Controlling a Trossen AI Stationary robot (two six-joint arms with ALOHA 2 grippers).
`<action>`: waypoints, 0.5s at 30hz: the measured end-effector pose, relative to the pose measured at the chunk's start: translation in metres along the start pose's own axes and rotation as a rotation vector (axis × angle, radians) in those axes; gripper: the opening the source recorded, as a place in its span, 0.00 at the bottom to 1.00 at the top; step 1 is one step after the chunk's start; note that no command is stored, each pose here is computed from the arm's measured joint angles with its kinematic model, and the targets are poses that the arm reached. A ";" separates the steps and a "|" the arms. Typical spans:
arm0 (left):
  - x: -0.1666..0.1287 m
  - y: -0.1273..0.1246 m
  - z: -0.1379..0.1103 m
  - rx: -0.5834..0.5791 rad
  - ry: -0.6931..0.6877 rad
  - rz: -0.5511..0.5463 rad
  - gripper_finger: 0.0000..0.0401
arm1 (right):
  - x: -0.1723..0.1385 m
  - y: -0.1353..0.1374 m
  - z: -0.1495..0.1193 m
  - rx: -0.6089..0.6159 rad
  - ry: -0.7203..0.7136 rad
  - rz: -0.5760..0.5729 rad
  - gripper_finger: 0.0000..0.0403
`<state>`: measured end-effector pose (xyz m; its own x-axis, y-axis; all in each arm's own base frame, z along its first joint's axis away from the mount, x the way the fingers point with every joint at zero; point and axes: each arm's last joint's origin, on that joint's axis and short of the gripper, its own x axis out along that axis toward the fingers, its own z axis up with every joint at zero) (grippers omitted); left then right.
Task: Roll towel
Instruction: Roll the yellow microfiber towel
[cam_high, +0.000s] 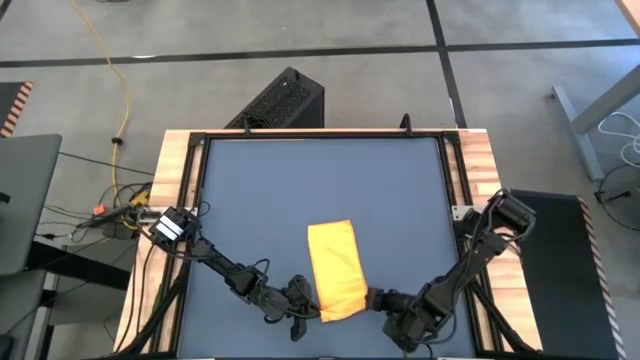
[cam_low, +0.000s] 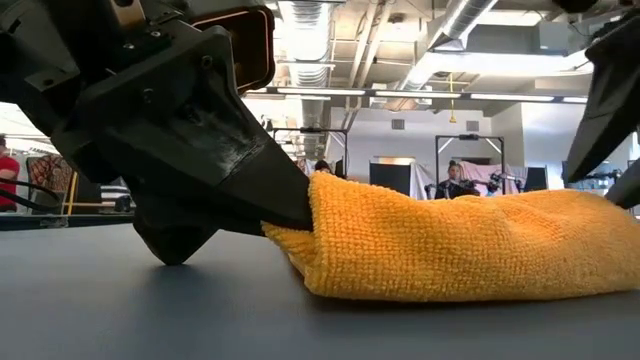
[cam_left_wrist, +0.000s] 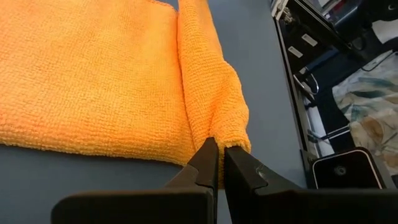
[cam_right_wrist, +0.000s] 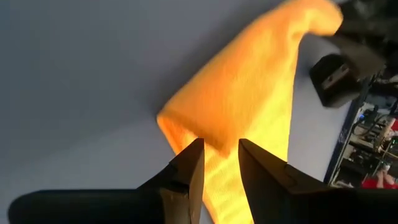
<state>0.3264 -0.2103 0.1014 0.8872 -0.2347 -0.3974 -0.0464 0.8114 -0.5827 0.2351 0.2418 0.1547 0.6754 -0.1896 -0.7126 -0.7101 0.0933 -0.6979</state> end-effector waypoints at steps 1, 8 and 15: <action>0.000 0.000 0.000 -0.001 0.000 0.001 0.00 | 0.000 0.001 -0.001 -0.007 0.005 0.008 0.30; 0.001 0.001 0.001 -0.010 0.006 -0.003 0.00 | 0.011 0.009 0.008 -0.072 -0.039 0.038 0.26; 0.001 0.001 0.001 -0.017 0.009 -0.004 0.00 | 0.014 0.008 0.013 -0.040 -0.055 -0.003 0.24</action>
<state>0.3276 -0.2087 0.1013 0.8830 -0.2429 -0.4016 -0.0506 0.8015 -0.5959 0.2418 0.2521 0.1383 0.6864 -0.1361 -0.7144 -0.7149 0.0538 -0.6971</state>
